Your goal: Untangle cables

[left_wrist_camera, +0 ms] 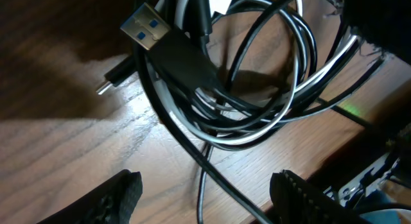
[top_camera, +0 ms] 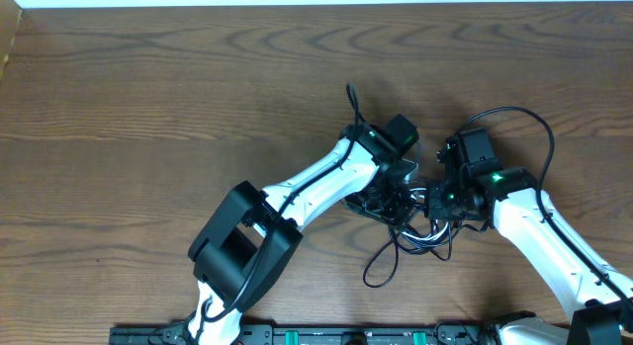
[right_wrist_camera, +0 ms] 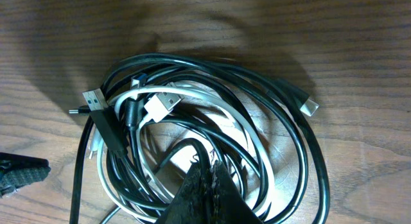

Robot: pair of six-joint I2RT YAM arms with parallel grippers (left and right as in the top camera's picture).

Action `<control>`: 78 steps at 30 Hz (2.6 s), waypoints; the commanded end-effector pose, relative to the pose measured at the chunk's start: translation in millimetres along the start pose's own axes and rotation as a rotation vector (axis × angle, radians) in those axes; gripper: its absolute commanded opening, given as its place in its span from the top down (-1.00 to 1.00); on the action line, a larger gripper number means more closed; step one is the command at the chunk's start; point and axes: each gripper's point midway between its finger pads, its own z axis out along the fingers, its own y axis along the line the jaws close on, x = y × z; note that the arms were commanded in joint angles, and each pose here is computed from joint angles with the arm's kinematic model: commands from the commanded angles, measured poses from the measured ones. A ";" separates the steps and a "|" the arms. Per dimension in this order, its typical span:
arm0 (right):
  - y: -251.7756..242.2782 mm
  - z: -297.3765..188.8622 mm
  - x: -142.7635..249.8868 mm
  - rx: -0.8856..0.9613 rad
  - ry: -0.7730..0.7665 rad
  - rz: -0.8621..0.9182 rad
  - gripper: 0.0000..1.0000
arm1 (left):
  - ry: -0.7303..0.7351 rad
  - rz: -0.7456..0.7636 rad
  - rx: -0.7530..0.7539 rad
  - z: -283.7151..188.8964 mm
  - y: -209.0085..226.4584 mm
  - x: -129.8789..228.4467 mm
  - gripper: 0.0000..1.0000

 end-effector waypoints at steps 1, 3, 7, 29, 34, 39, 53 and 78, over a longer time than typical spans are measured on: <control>-2.4 0.9 1.1 0.005 0.001 0.014 0.98 | -0.012 -0.129 -0.099 4.5 15.7 0.0 -0.36; -2.4 0.9 1.1 0.005 0.001 0.014 0.98 | -0.033 -0.192 -0.189 6.3 29.7 1.0 -0.31; -1.1 0.9 1.3 -0.002 0.003 0.014 0.98 | -0.040 -0.255 -0.266 14.1 41.3 8.6 -0.15; -7.7 -1.1 -28.0 0.048 -0.128 0.066 0.98 | -0.338 -0.730 -0.214 -119.1 180.1 -15.6 0.85; -11.3 3.3 -31.0 0.067 -0.138 0.113 0.98 | -0.291 -0.806 -0.193 -108.8 197.5 2.8 0.85; -9.3 23.9 -10.2 0.058 -0.025 0.111 0.98 | -0.195 -0.820 -0.126 -82.1 185.6 21.9 0.85; 3.2 81.2 -71.5 -0.003 -0.206 -0.040 0.98 | -0.073 -0.772 -0.144 -41.2 163.5 50.7 0.67; 72.0 24.3 -129.0 -0.267 -0.201 -0.191 0.98 | -0.312 -0.560 -0.252 -159.7 151.0 -10.1 -0.62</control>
